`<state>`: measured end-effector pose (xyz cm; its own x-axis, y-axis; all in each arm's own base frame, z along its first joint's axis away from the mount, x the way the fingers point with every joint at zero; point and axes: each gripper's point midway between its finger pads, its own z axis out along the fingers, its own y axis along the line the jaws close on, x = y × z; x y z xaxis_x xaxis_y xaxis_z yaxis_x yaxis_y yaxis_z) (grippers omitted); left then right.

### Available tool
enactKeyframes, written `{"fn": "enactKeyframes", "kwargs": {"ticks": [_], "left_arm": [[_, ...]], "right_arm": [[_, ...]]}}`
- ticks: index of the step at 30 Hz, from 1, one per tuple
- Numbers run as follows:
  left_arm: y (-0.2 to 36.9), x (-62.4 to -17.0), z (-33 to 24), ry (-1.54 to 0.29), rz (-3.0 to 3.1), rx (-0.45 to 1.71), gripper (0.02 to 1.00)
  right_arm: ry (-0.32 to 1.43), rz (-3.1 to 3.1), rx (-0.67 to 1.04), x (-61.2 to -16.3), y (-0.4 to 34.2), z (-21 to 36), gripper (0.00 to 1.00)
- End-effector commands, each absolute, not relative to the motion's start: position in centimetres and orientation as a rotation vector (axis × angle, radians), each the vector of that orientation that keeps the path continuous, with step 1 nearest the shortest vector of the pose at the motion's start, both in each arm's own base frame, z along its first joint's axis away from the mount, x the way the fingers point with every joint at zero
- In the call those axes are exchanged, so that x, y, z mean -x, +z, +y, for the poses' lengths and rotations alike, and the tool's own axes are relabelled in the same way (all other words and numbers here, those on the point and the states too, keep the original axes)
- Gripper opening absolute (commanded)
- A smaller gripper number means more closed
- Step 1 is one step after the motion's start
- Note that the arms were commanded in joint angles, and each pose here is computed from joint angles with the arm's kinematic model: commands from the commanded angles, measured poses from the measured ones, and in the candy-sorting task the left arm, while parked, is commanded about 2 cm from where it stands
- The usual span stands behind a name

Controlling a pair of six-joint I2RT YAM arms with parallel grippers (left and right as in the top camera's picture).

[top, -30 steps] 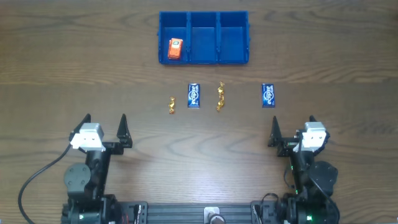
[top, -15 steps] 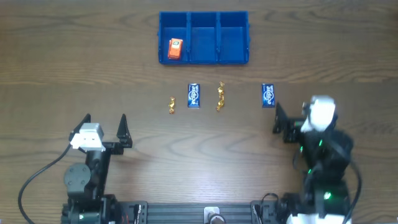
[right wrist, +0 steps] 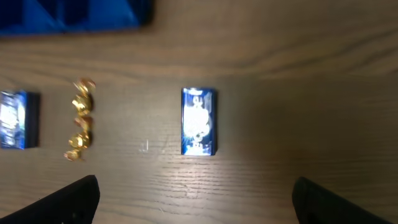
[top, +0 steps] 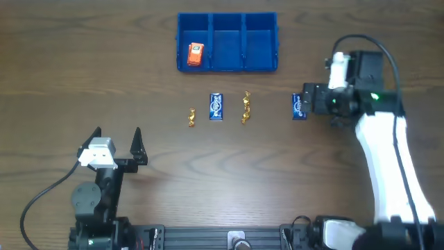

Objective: Sort Candies Into Trays

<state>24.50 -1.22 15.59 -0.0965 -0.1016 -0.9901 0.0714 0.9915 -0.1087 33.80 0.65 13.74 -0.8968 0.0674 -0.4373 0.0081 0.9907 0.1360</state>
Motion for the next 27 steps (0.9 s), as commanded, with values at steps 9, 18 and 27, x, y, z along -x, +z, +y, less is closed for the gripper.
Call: {"fn": "enactKeyframes", "kwargs": {"ticks": [9,18,27], "left_arm": [[14.0,-24.3,-1.9,-0.188,1.717,0.011,0.998],[14.0,-24.3,-1.9,-0.188,1.717,0.011,0.998],[14.0,-24.3,-1.9,-0.188,1.717,0.010,0.998]], "right_arm": [[0.057,2.849,-0.025,-37.0,4.5,2.3,1.000],[-0.057,2.867,-0.005,-37.4,2.7,1.7,0.998],[-0.069,2.900,0.002,-37.3,1.0,1.9,1.000]]}}
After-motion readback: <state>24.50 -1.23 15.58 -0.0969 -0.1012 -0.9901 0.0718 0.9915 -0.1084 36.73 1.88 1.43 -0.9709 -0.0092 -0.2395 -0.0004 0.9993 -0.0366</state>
